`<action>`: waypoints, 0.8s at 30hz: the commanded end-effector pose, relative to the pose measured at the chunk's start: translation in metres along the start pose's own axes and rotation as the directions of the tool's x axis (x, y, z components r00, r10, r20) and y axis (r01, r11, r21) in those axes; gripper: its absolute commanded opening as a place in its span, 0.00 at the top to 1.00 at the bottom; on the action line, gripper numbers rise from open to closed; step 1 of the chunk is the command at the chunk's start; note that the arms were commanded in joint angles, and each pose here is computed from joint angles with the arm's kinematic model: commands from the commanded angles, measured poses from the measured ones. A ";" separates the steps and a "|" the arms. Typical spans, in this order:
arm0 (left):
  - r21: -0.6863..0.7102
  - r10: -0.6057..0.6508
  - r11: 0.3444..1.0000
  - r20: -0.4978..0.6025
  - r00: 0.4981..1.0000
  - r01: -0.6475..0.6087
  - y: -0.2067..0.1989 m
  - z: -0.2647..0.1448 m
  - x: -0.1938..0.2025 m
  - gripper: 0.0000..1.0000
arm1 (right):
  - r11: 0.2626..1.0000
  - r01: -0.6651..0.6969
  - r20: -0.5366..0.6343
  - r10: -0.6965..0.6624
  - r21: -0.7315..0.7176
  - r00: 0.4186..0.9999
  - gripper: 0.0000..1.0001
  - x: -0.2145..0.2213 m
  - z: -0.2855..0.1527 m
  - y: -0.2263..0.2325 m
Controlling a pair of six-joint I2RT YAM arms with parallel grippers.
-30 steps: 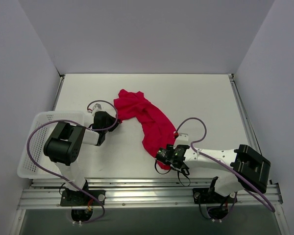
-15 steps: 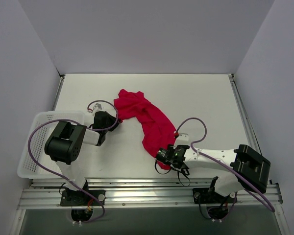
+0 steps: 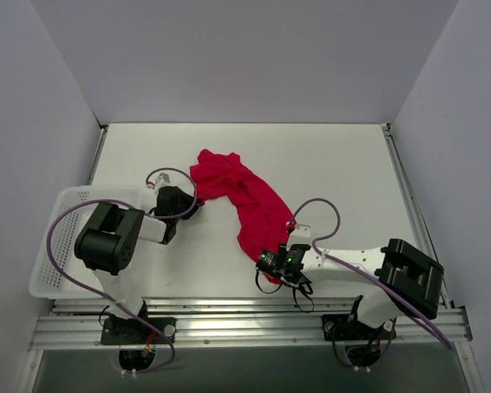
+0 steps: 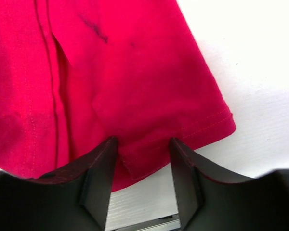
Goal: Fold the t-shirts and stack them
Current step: Flatten out the tshirt
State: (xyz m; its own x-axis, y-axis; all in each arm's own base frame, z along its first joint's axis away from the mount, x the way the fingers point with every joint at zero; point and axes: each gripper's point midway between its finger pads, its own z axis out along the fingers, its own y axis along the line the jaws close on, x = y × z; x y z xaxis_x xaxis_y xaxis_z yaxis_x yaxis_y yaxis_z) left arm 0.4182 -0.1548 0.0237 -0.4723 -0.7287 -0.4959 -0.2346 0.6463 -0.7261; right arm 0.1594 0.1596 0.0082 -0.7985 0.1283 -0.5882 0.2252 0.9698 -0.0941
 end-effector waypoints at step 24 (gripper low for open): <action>-0.058 0.005 0.998 -0.041 0.999 -0.008 0.030 0.007 0.018 0.98 | 0.996 0.045 0.025 -0.047 0.078 0.999 0.77 -0.002 -0.004 -0.010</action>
State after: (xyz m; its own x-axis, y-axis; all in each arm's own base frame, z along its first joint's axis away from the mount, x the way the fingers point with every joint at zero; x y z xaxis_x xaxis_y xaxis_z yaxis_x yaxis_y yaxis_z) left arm 0.4243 -0.1578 0.0228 -0.4582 -0.7355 -0.4990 -0.2080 0.6346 -0.7443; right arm 0.1597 0.1603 0.0076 -0.7966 0.0892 -0.5979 0.2137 0.9667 -0.1405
